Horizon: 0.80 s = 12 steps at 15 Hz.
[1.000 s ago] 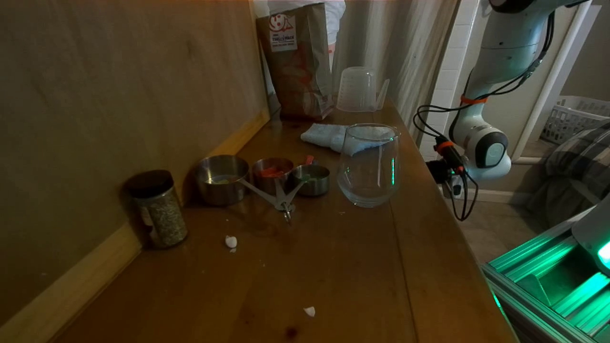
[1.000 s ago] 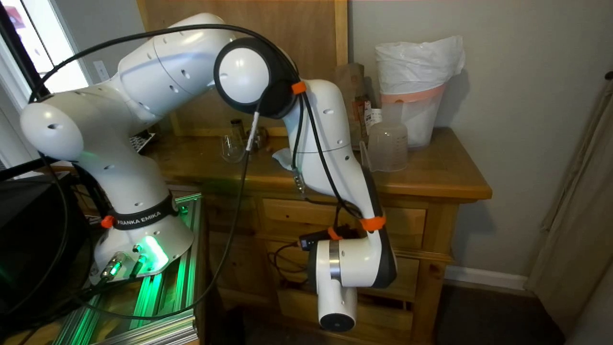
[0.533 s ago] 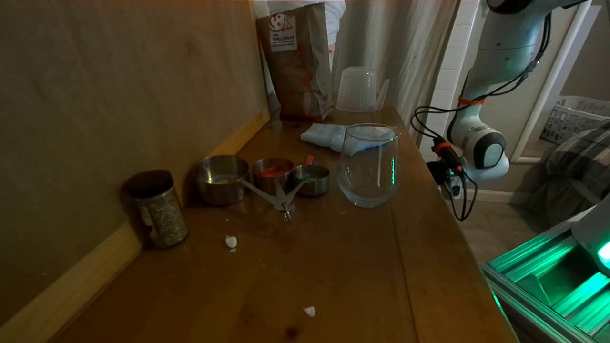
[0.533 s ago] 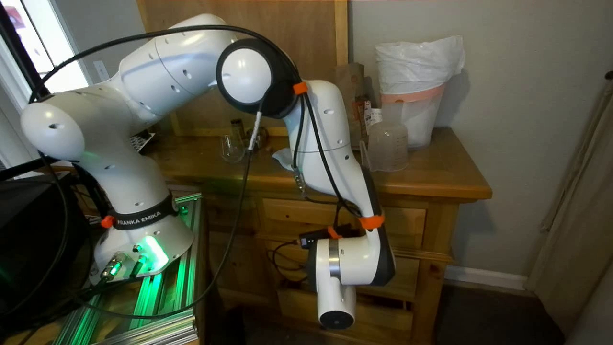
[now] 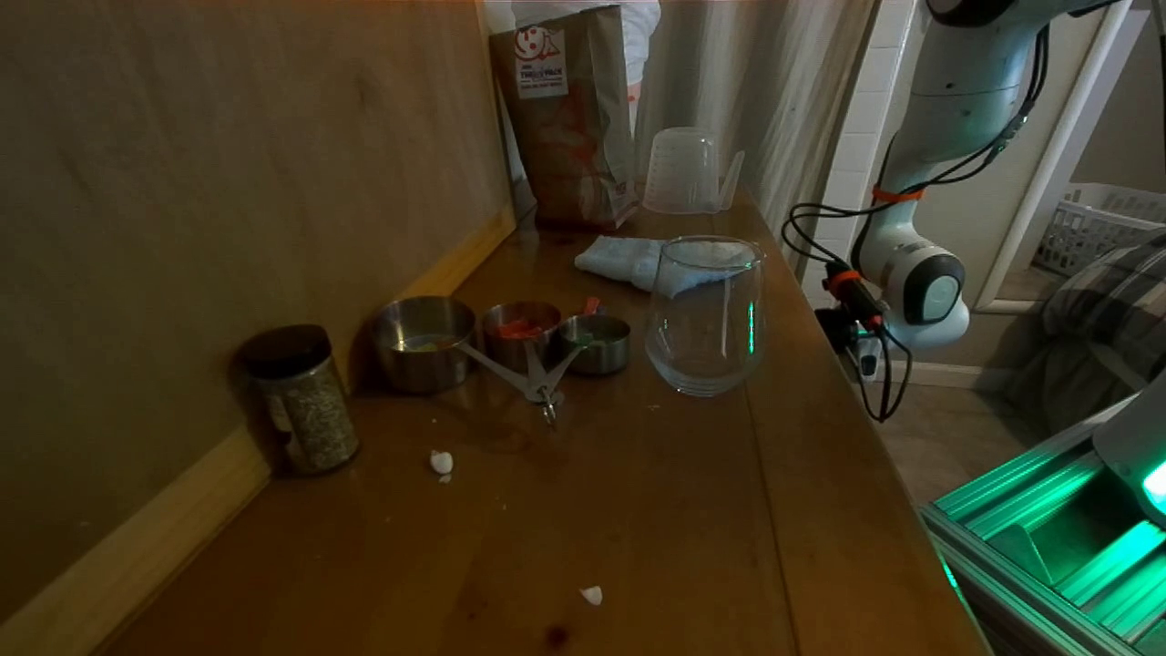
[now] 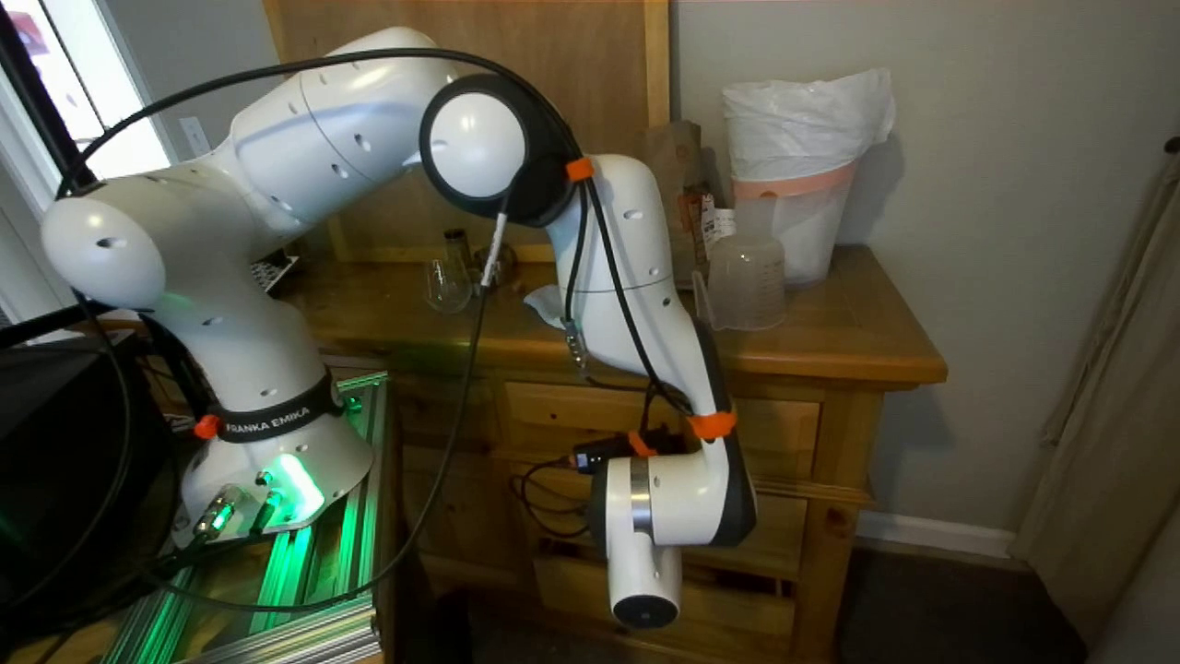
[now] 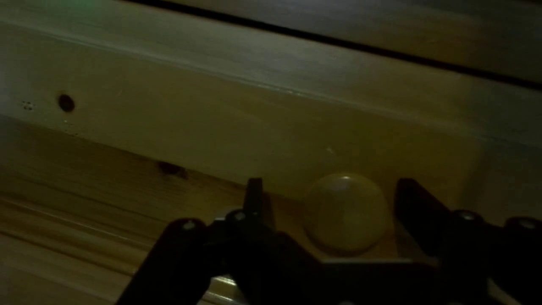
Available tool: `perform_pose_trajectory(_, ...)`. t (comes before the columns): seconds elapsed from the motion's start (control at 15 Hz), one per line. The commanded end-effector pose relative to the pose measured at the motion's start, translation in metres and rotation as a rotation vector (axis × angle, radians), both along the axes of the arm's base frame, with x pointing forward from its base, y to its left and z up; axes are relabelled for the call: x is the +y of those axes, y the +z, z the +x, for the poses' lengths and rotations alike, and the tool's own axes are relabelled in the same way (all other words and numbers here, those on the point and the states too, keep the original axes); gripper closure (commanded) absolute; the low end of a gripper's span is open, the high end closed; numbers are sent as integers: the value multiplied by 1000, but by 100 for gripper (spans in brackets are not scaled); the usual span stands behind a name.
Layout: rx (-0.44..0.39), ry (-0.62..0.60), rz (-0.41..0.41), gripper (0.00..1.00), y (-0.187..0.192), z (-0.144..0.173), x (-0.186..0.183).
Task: Move the towel to the top drawer on the right, then close the drawer
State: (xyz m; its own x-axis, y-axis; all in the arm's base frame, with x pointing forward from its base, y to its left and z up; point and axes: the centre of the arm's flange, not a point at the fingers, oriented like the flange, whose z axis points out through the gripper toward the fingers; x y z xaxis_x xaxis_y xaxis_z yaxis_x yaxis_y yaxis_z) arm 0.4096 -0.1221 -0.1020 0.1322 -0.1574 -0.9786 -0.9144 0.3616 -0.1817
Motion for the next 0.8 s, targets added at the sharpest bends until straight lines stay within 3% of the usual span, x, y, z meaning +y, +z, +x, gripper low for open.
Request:
perform_pose_trajectory(0.0,9,-16,28,50,4,-2,2)
perform_pose_trajectory(0.27,3,-30,23,75,6,-1,-2)
perform_pose_trajectory(0.73,0,-47,-2,77,11,-5,-16)
